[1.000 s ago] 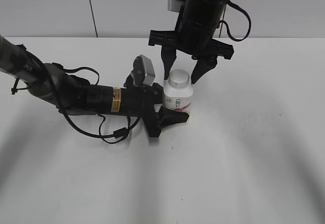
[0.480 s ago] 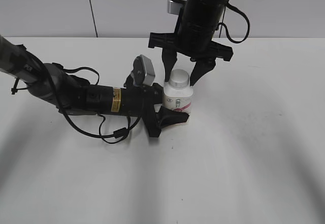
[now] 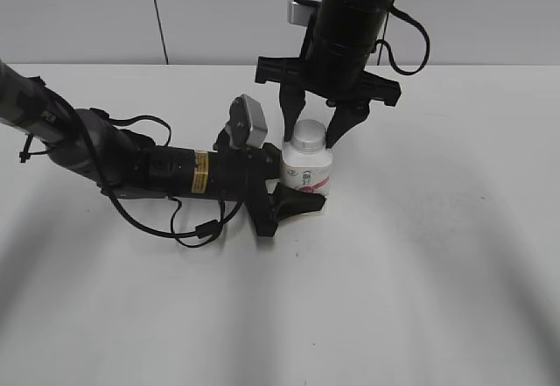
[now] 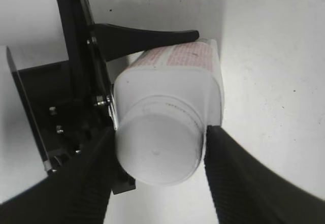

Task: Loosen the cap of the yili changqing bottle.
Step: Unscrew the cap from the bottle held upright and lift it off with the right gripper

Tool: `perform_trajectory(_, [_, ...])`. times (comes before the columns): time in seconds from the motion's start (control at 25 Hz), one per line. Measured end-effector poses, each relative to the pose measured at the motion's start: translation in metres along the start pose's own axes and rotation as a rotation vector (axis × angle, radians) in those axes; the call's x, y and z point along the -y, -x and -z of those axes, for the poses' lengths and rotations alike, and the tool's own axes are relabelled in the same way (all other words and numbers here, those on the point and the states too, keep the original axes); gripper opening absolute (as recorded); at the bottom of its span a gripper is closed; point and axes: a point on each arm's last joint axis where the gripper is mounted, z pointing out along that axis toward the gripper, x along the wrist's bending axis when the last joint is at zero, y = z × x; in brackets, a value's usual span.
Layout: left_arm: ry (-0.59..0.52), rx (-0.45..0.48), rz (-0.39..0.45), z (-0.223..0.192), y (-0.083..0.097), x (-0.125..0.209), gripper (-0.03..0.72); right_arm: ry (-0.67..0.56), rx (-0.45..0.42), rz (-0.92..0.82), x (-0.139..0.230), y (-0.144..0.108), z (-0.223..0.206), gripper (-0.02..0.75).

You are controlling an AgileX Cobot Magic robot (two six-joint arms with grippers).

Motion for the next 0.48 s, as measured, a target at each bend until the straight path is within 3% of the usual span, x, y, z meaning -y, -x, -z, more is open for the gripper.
perform_trajectory(0.12, [0.000, 0.000, 0.000, 0.0000, 0.0000, 0.0000, 0.419, 0.000, -0.001, 0.002, 0.0000, -0.0001, 0.0000, 0.398])
perform_trajectory(0.48, [-0.001, -0.002, 0.001, -0.0002, 0.0000, 0.0000, 0.418, 0.000, -0.001, 0.056, 0.0000, -0.0001, 0.0000, 0.398])
